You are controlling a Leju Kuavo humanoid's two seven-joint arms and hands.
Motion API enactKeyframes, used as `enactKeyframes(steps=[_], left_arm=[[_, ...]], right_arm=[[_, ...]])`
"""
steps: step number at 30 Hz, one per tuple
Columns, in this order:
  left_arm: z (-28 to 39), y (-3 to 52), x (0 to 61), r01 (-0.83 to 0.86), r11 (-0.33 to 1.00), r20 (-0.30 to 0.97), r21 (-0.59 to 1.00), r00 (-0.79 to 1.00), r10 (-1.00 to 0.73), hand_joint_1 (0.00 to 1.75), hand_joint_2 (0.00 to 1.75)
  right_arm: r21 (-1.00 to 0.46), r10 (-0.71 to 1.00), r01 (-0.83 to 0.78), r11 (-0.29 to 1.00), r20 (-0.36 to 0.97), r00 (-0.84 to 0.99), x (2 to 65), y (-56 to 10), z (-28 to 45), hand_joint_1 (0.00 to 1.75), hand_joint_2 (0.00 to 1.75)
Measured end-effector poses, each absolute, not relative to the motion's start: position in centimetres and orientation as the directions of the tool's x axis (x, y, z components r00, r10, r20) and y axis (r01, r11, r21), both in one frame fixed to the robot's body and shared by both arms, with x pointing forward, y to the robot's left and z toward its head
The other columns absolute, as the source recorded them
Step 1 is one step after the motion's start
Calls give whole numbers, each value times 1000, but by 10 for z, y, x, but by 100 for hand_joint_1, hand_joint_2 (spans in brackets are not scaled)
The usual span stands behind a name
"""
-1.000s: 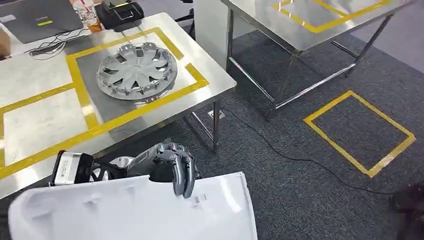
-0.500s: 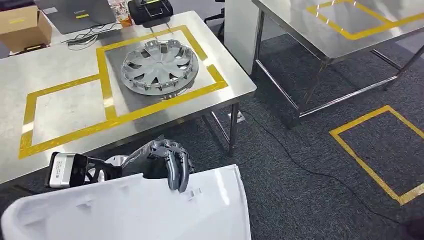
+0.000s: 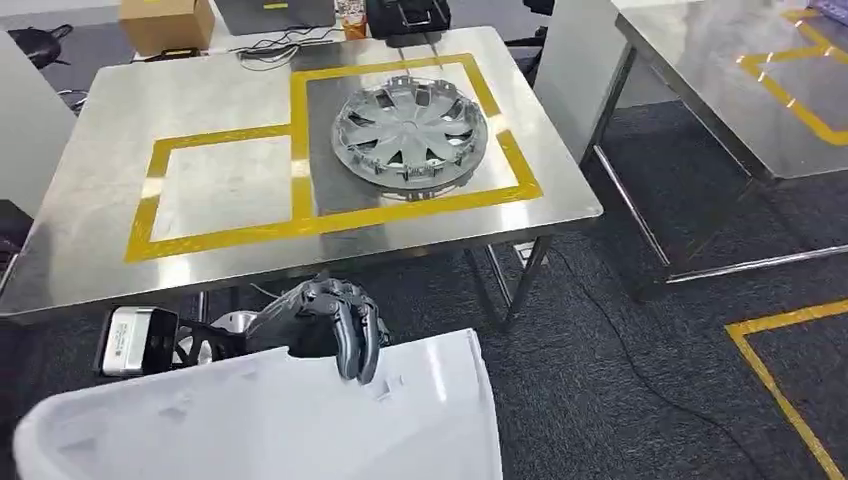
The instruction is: Take the parts from the cabinet and place them on the table.
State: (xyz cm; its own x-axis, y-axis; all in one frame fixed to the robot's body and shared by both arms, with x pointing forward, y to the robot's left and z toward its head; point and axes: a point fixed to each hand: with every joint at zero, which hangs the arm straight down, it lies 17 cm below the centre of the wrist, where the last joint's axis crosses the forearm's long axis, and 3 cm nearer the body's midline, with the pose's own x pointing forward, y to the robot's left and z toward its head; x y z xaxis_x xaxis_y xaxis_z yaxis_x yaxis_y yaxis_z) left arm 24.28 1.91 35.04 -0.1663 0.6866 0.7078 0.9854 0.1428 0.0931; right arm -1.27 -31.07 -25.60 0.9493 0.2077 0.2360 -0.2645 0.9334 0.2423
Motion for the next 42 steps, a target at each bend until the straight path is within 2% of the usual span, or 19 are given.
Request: enactKeyframes(steps=[42], left_arm=[[357,21,249,972,200,725,122,-224,652,175,175]], right_arm=[[191,213,-271,943,277,937,6,-318,-258,0,0]])
